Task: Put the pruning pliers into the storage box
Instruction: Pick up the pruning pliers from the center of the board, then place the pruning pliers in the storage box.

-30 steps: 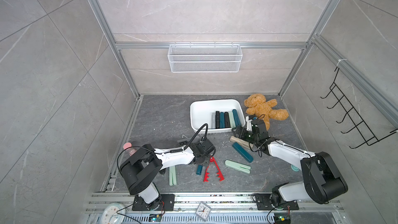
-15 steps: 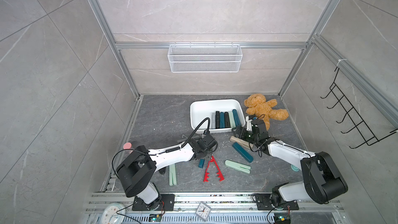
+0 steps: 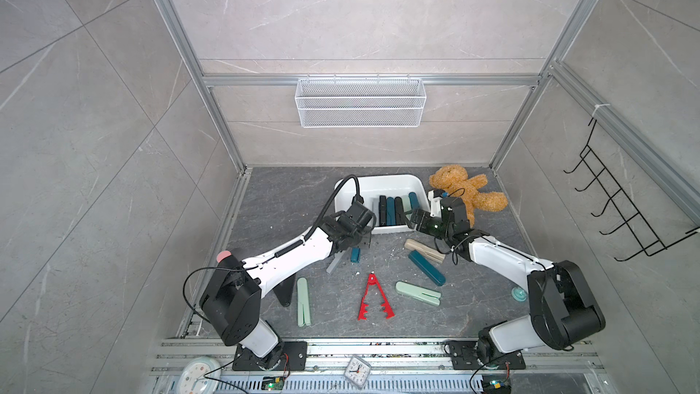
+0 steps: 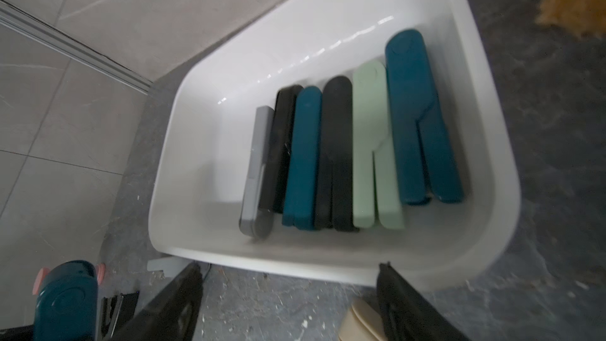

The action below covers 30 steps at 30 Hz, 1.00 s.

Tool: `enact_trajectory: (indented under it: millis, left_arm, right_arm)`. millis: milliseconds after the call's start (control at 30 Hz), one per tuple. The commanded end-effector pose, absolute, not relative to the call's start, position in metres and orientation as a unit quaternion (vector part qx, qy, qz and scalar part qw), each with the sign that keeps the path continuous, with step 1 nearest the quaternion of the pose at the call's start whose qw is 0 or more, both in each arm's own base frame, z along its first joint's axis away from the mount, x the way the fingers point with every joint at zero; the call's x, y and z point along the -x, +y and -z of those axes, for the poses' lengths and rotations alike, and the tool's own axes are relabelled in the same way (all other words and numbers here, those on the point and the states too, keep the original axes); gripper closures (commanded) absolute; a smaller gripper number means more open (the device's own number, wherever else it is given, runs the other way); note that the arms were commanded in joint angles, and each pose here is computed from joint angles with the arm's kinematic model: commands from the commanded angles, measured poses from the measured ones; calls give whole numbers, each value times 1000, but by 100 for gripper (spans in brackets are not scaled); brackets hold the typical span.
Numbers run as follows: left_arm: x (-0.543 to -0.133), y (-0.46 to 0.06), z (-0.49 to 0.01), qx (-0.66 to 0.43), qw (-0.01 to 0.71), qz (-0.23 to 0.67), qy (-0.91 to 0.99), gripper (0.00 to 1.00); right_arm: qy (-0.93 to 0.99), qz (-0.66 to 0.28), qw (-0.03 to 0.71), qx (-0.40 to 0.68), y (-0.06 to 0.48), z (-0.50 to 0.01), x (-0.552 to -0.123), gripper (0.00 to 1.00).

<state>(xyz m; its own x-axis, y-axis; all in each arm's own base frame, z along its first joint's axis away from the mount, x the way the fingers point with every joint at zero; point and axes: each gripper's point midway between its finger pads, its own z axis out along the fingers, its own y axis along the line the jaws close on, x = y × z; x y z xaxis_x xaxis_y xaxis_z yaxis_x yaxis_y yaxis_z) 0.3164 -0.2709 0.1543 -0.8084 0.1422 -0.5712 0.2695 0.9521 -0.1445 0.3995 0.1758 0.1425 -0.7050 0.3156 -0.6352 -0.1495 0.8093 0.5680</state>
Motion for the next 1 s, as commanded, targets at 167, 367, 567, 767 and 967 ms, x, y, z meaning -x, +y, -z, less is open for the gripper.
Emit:
enact_trajectory:
  millis: [167, 367, 567, 767, 967]
  left_arm:
    - [-382, -277, -173, -103, 286, 132, 943, 81]
    - [-435, -286, -166, -107, 287, 127, 944, 84]
    - [-476, -296, -144, -110, 278, 121, 947, 86]
    - [-486, -311, -108, -120, 241, 129, 954, 87]
    - [-483, -315, -88, -107, 222, 140, 959, 87]
  right_arm:
    - [866, -335, 371, -1, 197, -165, -431, 16]
    - [863, -348, 368, 2, 196, -172, -455, 16]
    - [868, -351, 351, -12, 187, -160, -467, 16]
    - [876, -352, 329, -16, 183, -147, -464, 17]
    - [885, -335, 321, -25, 173, -138, -453, 18]
